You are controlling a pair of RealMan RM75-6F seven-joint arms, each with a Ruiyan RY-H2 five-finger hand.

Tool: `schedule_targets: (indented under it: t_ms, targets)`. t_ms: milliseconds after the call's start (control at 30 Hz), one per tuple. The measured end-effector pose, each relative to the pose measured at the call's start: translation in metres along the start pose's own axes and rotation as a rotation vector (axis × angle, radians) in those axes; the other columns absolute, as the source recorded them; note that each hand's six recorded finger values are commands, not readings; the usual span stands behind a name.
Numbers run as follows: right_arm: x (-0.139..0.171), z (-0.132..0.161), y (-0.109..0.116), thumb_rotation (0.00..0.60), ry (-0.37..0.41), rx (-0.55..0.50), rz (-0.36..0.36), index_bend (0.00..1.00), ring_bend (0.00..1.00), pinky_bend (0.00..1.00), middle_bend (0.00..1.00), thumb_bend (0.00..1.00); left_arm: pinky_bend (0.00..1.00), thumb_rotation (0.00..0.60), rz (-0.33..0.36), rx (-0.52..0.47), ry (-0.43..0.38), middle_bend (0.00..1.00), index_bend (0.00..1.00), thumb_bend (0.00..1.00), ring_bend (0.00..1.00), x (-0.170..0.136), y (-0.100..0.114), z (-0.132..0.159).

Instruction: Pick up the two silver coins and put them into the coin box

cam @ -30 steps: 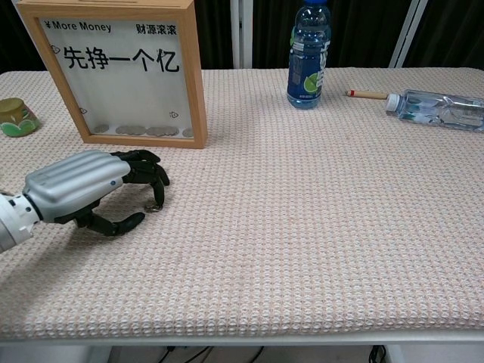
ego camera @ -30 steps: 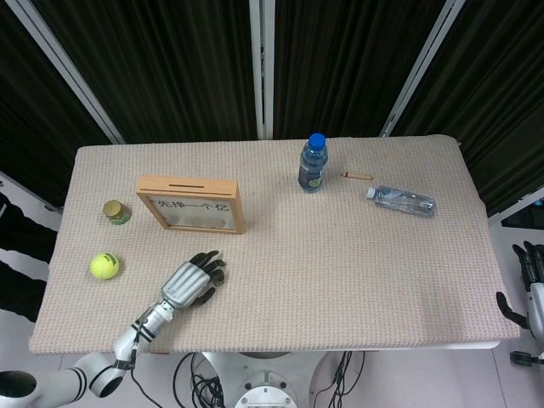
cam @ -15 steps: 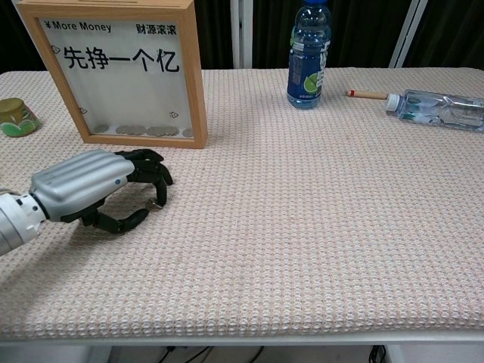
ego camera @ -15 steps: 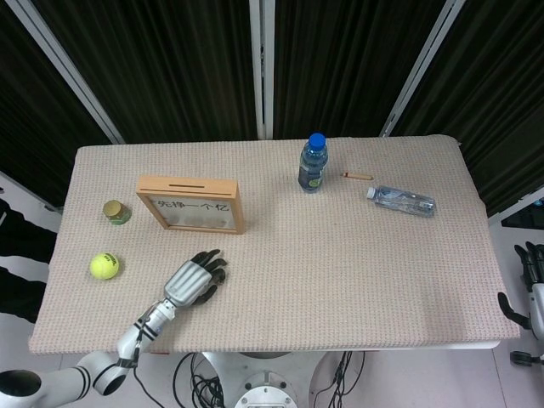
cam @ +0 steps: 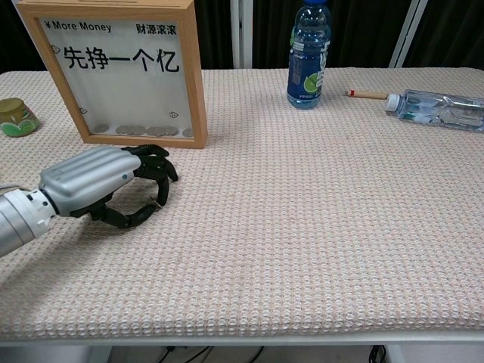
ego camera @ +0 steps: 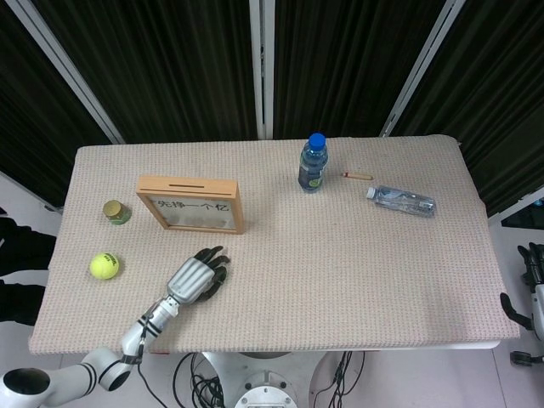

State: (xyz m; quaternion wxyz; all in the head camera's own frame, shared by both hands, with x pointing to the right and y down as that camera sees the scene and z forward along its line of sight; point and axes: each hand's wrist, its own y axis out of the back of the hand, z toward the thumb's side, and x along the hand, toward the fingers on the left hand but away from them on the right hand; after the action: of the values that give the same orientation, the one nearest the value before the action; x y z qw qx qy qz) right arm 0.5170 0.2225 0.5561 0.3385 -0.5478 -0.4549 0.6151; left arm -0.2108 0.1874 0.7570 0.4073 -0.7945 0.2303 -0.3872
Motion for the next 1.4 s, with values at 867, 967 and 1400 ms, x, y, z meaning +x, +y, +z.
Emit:
schedule_targets:
  t_ms: [867, 967, 1400]
  targets:
    - [0.0, 0.0, 0.0, 0.6, 0.0, 0.001, 0.011, 0.0, 0.0, 0.0, 0.0, 0.3, 0.21, 0.6, 0.04, -0.004, 0.002, 0.24, 0.56, 0.34, 0.08, 0.002, 0.009, -0.003]
    - [0.0, 0.0, -0.001, 0.6, -0.001, 0.001, 0.014, 0.0, 0.0, 0.0, 0.0, 0.3, 0.21, 0.6, 0.04, -0.005, 0.004, 0.24, 0.57, 0.37, 0.08, 0.002, 0.008, -0.003]
    - [-0.001, -0.001, -0.002, 0.6, -0.005, -0.001, 0.018, 0.0, 0.0, 0.0, 0.0, 0.3, 0.21, 0.6, 0.039, -0.02, 0.0, 0.24, 0.6, 0.42, 0.08, 0.002, 0.011, -0.001]
